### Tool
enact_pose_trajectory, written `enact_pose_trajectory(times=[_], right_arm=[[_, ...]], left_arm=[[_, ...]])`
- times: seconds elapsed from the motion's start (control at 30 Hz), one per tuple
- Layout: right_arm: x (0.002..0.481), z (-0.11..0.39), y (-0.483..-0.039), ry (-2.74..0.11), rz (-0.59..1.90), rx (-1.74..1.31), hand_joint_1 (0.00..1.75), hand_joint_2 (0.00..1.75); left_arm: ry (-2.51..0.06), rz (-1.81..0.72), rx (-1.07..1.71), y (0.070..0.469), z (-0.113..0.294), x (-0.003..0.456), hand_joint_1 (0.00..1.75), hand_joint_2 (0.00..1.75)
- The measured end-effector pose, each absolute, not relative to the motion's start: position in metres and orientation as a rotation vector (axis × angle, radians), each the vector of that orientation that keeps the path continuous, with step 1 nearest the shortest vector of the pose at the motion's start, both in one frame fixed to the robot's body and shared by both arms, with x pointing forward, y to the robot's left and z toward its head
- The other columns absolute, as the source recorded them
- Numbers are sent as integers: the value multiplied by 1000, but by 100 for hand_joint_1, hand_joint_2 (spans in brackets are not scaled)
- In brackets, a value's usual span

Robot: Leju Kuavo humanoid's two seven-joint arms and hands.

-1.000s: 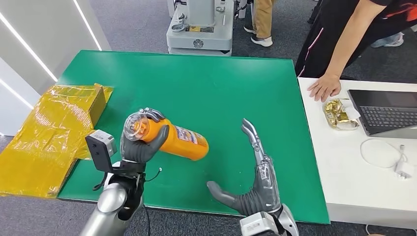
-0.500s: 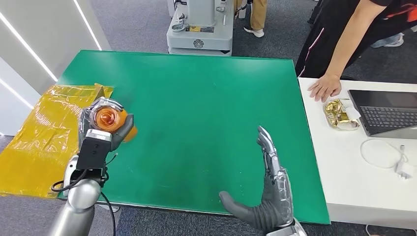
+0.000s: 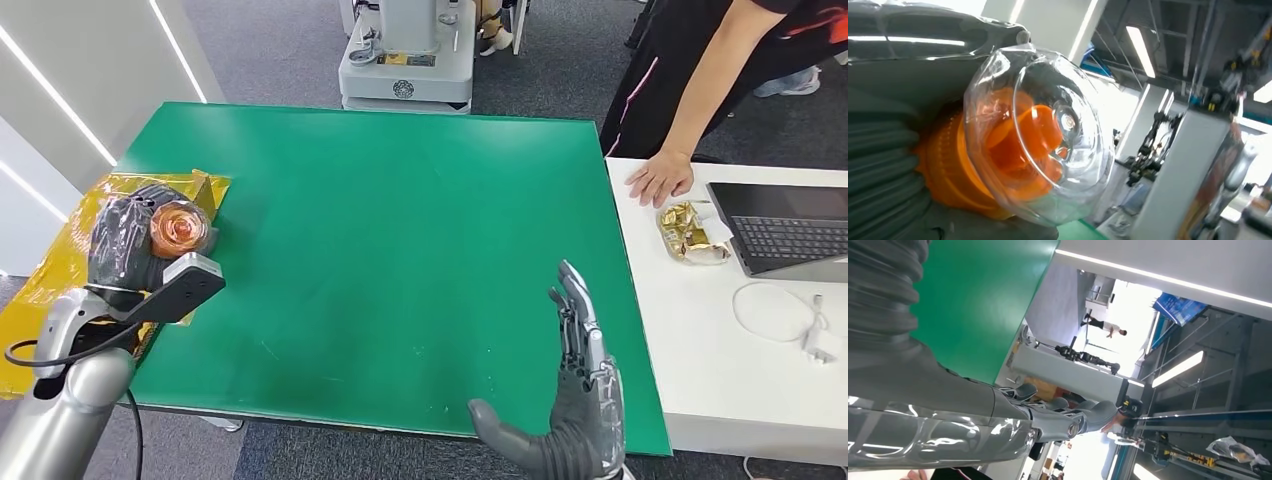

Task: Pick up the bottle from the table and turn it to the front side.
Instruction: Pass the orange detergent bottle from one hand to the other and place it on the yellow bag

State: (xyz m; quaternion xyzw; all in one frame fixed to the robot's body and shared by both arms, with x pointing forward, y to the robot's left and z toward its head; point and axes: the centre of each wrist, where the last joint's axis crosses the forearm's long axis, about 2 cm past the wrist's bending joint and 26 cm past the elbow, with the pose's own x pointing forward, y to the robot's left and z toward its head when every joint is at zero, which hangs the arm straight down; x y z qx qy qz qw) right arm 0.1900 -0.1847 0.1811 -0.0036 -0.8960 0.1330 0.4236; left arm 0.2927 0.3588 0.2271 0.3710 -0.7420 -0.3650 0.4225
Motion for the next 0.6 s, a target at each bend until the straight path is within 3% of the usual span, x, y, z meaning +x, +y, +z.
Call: enact_pose_trajectory(times=[0.33,0.6], right_arm=[[189,183,-186,-2253,342,30,0,175],[191,185,-185,-2254,350,61,0,175]], left_arm=[[-1420,-1512,923,397,223,327,175,175],[-1112,-1744,884,420,201,359,175,175]])
